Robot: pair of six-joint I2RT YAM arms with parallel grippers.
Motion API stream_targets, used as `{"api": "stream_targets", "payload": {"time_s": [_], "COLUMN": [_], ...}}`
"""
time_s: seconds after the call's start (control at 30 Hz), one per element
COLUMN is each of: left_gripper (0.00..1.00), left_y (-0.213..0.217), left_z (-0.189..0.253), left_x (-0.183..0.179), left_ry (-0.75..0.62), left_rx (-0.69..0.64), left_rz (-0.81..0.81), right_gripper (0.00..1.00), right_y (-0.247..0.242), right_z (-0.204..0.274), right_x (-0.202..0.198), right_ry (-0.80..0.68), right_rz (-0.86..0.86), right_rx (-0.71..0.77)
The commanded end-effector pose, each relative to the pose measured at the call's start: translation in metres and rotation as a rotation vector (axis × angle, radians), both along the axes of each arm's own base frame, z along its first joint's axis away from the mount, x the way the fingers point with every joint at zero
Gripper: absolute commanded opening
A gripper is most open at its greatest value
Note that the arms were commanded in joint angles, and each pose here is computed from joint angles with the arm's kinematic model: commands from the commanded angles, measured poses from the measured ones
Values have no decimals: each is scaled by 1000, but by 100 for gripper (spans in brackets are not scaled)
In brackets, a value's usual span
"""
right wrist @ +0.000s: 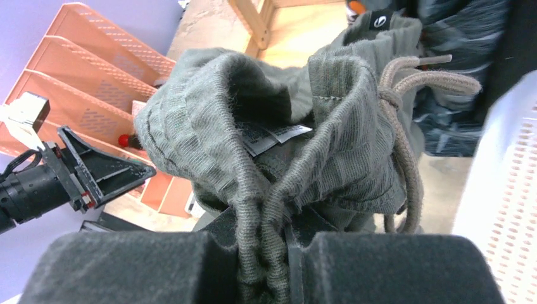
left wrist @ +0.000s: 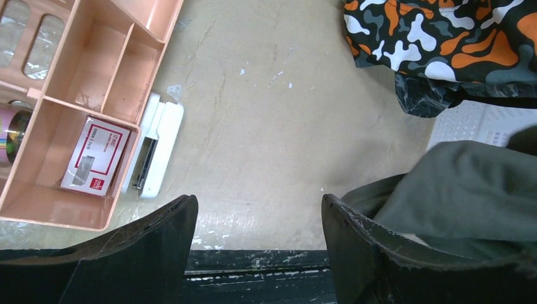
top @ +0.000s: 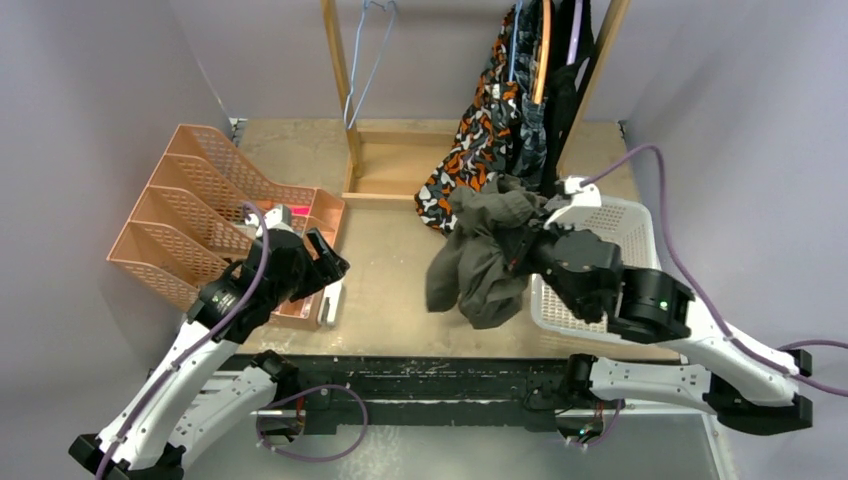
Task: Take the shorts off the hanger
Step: Pick up the shorts at the center of the board, then place the shorts in the basket.
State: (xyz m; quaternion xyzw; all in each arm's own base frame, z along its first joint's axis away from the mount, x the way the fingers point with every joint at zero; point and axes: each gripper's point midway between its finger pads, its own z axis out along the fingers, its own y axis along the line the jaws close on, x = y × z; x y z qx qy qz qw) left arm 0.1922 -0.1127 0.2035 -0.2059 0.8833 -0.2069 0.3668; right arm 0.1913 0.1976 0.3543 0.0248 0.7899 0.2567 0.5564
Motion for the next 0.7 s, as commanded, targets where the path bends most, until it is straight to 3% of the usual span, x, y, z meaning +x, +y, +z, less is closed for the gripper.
{"api": "stream_targets", "payload": {"time_s": [0.0, 0.23, 0.33, 0.67], "left_gripper": [71, 71, 70, 70], "left_y": [-8, -13, -12, -18], "left_z": [8, 4, 5, 7], "left_x": [9, 11, 11, 12], "left_ry": [-37, -27, -36, -27], "left_rx": [-37, -50, -50, -72], "left_rz": [-1, -18, -11, -28], "right_gripper": [0, 0, 0, 0], "right_y": [-63, -134, -149, -157], "right_z": [46, 61, 70, 69], "right_x": [-4, -3, -5, 10], "right_ry": [-57, -60, -88, -147], "right_rz": [-154, -411, -445, -572], "right_rx": [45, -146, -107, -322]}}
